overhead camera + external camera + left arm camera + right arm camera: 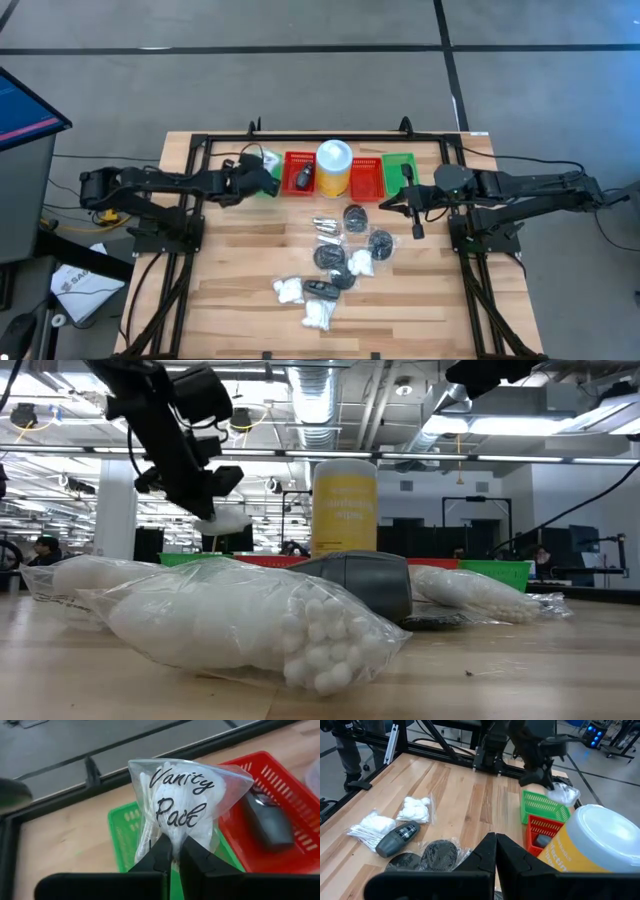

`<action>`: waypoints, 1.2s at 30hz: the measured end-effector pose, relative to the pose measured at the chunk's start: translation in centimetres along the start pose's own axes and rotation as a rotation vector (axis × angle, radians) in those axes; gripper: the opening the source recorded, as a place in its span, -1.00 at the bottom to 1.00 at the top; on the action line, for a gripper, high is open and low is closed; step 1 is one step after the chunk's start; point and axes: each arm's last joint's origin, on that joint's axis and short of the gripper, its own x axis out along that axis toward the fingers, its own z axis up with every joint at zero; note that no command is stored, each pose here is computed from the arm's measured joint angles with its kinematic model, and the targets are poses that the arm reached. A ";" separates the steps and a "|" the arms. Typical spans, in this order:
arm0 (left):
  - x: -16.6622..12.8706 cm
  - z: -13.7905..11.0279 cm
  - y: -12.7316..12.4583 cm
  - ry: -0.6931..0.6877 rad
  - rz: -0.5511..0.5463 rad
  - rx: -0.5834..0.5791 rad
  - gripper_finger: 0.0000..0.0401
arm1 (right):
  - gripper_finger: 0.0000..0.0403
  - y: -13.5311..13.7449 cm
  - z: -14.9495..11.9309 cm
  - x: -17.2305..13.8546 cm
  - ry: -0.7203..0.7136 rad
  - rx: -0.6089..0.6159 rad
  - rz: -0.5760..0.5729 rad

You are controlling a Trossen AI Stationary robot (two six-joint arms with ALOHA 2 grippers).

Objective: Pick & Place Travel size toiletries
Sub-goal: Put the white cotton pack into the left green bin

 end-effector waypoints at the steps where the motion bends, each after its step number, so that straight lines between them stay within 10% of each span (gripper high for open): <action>1: 0.3 0.1 0.1 -0.010 -0.007 -0.009 -0.95 | -1.00 0.0 0.0 0.0 0.000 0.000 0.000; 36: 3.7 -2.4 2.5 -0.055 -0.031 -0.142 -0.73 | -1.00 0.0 0.0 0.0 0.000 0.000 0.000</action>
